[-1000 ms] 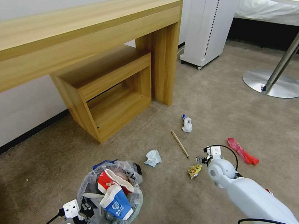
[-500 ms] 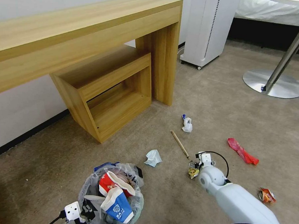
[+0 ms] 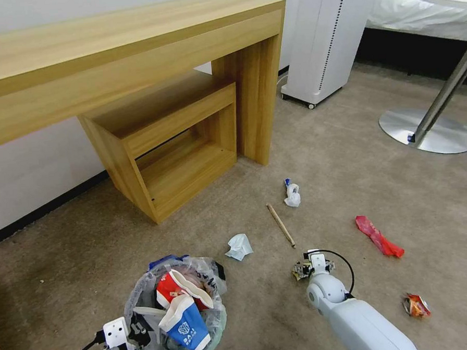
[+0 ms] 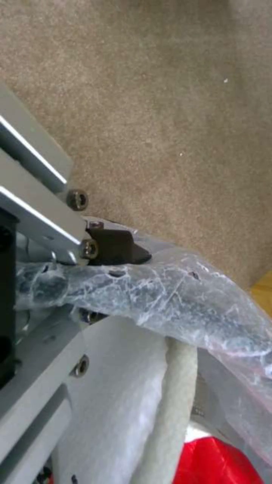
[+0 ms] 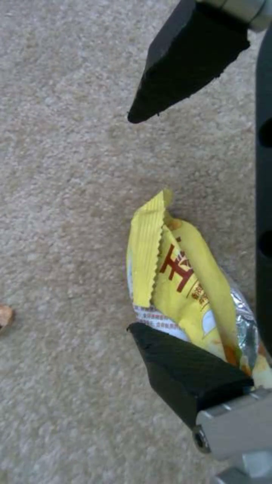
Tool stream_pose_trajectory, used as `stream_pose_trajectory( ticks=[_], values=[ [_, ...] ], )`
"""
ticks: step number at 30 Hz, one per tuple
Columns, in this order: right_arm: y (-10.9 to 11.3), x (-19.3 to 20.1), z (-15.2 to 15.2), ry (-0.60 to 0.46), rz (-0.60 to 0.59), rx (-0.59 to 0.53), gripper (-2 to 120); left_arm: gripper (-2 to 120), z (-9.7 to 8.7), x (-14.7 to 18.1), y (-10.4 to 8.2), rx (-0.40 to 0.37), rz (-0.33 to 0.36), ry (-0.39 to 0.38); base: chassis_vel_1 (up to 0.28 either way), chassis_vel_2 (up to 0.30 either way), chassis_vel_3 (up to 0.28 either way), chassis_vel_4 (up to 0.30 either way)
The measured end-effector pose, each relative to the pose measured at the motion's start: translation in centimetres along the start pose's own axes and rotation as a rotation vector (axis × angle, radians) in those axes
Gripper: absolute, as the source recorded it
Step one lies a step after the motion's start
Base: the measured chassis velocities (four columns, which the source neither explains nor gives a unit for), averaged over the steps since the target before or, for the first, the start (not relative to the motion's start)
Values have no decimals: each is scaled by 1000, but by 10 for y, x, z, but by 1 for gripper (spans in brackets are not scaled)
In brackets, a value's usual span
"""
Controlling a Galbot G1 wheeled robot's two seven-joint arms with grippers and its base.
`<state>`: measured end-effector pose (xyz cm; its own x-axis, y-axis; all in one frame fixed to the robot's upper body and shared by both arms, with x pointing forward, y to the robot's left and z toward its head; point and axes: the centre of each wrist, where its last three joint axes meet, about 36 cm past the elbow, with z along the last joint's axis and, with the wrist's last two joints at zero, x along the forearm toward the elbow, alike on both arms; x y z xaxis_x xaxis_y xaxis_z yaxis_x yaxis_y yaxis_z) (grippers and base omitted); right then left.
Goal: Pick up the trash bin and place the garbage on the floor into it.
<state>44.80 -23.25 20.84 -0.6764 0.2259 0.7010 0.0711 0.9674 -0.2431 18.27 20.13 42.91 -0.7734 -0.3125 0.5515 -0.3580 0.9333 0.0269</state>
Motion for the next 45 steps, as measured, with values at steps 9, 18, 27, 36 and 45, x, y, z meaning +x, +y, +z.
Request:
stream_pose_trajectory(
  ticks=[9, 18, 27, 36, 45],
  values=[
    [-9, -5, 4, -28, 2, 20, 100, 0, 4, 2, -5, 2, 7, 9, 0, 0, 0, 0],
    [-5, 7, -6, -68, -70, -8, 100, 0, 5, 1, -5, -2, 6, 8, 0, 0, 0, 0],
    [-5, 24, -4, -93, -86, -63, 100, 0, 5, 1, -3, -4, 9, 6, 0, 0, 0, 0],
    [13, 3, 14, -109, -115, -85, 100, 0, 7, 0, -3, -11, 13, 10, 0, 0, 0, 0],
    [26, -9, 18, -104, -119, -69, 100, 0, 5, -2, 1, -19, 14, 5, 0, 0, 0, 0]
  ],
)
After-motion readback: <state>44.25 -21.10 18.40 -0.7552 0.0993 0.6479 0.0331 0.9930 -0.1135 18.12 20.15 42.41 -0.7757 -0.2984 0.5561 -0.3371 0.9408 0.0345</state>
